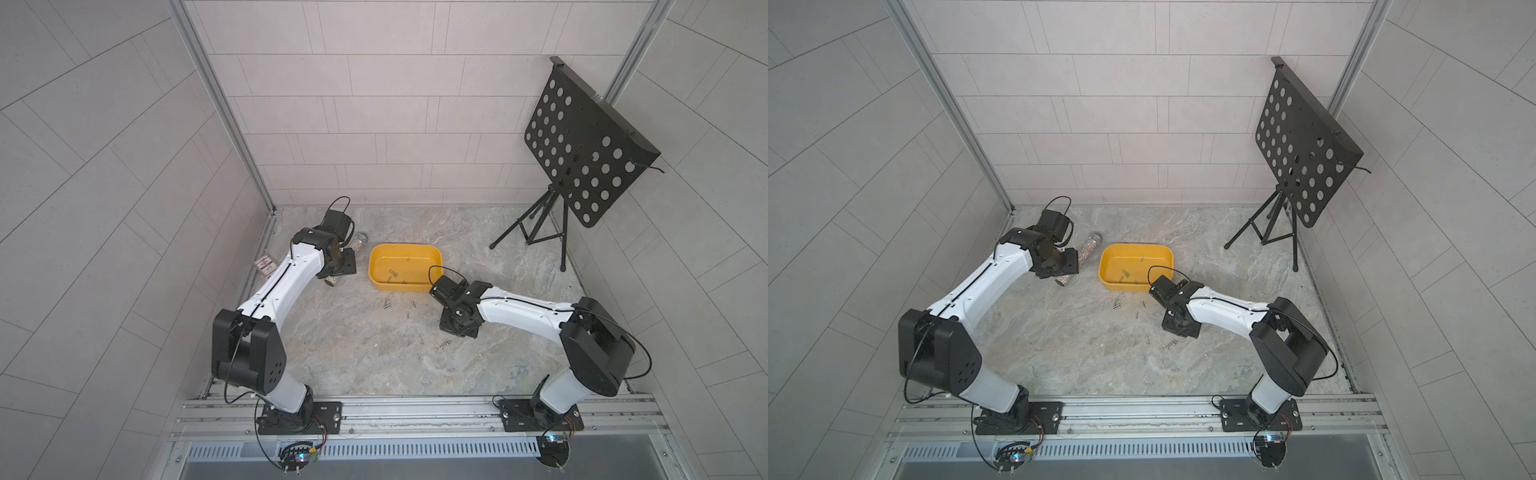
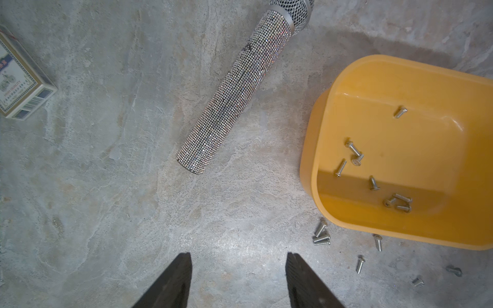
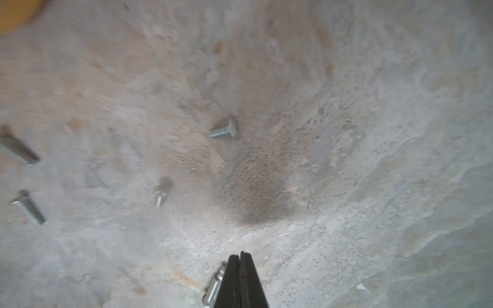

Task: Put the screws on the desktop into the storage box
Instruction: Pick up the screw from the center of the board.

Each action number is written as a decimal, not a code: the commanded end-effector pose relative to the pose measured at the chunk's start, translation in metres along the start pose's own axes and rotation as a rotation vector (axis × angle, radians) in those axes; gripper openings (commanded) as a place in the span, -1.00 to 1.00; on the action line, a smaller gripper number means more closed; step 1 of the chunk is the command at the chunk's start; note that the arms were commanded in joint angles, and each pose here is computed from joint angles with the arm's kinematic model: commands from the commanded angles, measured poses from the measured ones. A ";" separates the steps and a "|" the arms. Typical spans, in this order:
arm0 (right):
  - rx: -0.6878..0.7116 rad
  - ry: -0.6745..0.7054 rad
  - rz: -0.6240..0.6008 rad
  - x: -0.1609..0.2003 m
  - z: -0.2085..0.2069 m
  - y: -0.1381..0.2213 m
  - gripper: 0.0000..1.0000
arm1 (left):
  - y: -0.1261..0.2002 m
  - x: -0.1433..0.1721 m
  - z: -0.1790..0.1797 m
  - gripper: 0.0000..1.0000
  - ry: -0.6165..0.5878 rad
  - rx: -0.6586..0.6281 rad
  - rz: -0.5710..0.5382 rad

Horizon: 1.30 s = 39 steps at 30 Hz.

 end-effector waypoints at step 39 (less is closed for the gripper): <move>0.111 -0.005 0.039 -0.056 0.000 -0.032 -0.09 | -0.004 0.001 0.006 0.27 0.005 -0.001 0.014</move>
Point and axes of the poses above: each gripper's point midway between its finger pads, its own y axis back along the fingers, its own z axis along the line the jaws close on, x = y × z, the point moved 10 cm from there along y, back along the fingers, and after that the axes turned 7 degrees about y, right-handed, at the moved point
